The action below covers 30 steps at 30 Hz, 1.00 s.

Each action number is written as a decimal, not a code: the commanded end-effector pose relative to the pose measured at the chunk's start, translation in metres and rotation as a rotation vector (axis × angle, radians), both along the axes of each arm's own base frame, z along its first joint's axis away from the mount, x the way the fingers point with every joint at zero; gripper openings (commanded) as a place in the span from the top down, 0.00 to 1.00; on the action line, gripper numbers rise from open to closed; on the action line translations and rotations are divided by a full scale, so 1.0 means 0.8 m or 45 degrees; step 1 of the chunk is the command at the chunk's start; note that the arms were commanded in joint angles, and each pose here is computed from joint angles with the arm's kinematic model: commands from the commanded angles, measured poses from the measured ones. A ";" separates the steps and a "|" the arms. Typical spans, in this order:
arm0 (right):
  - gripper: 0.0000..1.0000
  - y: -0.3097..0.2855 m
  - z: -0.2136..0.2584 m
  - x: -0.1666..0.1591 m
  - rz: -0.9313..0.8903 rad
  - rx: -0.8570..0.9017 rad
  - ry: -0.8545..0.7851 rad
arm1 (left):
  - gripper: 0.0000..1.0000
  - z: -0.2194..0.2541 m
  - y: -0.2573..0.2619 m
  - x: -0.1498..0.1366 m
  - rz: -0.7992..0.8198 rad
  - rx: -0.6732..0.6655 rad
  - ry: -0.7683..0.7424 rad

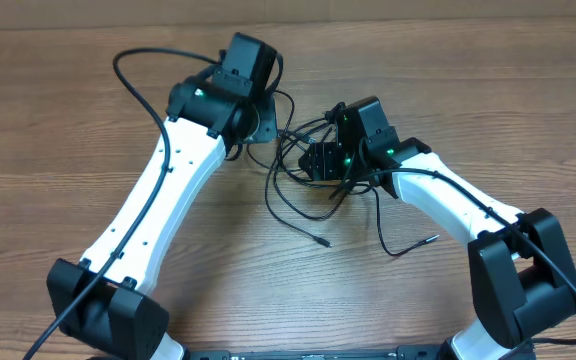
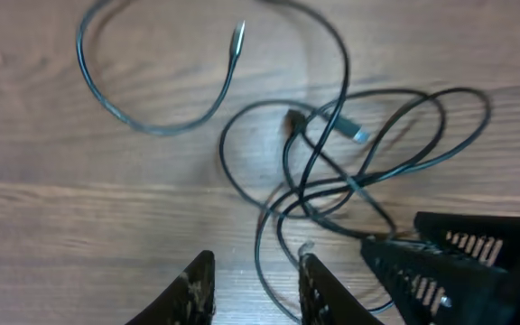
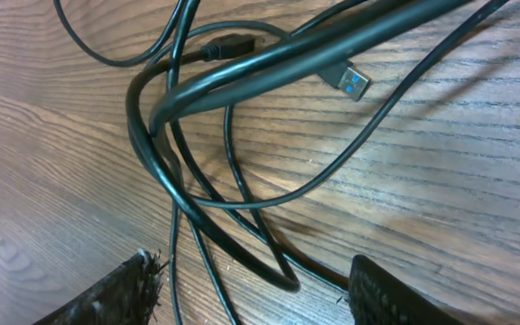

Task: Untangle cables

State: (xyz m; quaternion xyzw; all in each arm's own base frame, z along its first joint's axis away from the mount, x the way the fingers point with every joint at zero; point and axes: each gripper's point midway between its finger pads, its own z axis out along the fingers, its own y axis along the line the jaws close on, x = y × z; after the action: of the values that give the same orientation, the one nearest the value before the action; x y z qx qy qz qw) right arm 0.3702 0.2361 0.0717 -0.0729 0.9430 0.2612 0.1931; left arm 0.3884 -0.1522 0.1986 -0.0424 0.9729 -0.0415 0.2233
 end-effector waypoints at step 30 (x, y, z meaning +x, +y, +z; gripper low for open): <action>0.96 -0.028 0.073 -0.023 0.043 0.092 0.037 | 0.24 -0.118 -0.049 -0.030 -0.142 -0.259 0.164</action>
State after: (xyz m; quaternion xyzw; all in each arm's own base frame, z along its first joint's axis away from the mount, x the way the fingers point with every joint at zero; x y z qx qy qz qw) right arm 0.3315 0.2151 0.0609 -0.0688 0.9531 0.2767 0.1019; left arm 0.3765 -0.1692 0.1157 -0.0551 0.9773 -0.0920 0.1828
